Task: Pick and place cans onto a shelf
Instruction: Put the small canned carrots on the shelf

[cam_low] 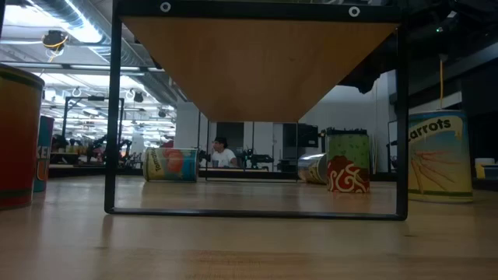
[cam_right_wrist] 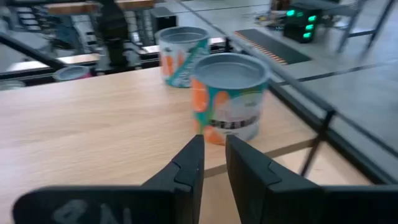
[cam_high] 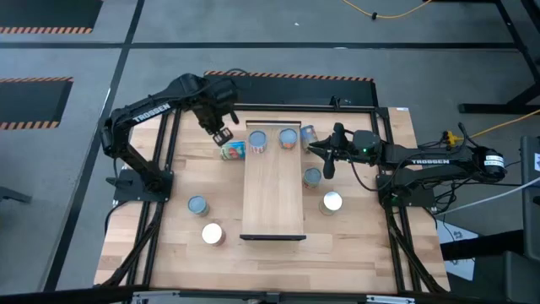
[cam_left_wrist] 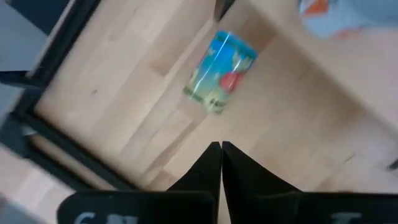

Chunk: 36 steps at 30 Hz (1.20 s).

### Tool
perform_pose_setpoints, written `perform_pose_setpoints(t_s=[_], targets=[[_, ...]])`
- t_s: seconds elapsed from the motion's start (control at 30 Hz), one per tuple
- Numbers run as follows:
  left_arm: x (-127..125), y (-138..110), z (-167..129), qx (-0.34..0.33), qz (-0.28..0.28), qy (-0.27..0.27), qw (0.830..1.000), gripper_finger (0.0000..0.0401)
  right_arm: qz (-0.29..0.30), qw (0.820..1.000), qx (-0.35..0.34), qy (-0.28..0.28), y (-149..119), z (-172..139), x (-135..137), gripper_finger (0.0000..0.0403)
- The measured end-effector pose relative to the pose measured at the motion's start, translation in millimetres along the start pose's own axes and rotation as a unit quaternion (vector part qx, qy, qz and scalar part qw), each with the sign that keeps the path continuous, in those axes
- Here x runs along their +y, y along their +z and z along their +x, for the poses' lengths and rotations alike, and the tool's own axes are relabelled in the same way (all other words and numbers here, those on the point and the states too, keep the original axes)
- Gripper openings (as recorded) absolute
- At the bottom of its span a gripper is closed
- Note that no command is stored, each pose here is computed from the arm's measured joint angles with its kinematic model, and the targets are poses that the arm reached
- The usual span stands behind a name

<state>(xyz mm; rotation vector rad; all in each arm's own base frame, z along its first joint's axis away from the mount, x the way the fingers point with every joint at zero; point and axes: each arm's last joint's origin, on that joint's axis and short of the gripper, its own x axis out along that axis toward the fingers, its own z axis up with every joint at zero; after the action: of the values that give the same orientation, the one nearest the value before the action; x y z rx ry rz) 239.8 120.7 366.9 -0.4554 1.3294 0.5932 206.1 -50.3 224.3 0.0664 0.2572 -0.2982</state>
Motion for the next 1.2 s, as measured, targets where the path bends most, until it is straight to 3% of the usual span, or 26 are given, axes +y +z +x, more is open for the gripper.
perform_pose_setpoints(t_s=[0.1, 0.23, 0.7, 1.1, 1.2], targets=[[-13.5, -2.6, 1.0, -0.012, 0.032, 0.034, 0.999, 0.0002, -0.002, 0.999, -0.004, -0.042, 0.5, -0.1, -2.8, 0.0072], [-34.0, -1.1, 14.7, -0.037, 0.070, 0.036, 0.996, 0.0003, 0.004, 0.997, -0.008, -0.080, 0.4, 2.3, -9.2, 0.0072], [-59.5, -1.4, 67.3, -0.077, 0.094, 0.030, 0.992, 0.0001, 0.013, 0.994, -0.036, -0.098, -14.6, 42.7, -22.0, 0.0072], [-65.1, 12.1, 66.6, -0.150, 0.081, 0.006, 0.985, 0.0004, 0.038, 0.994, -0.041, -0.095, -25.2, 57.1, -22.4, 0.0072], [-66.3, 14.9, 65.6, -0.166, 0.078, 0.000, 0.983, 0.0005, 0.042, 0.996, -0.038, -0.073, -26.5, 58.3, -21.2, 0.0072]])
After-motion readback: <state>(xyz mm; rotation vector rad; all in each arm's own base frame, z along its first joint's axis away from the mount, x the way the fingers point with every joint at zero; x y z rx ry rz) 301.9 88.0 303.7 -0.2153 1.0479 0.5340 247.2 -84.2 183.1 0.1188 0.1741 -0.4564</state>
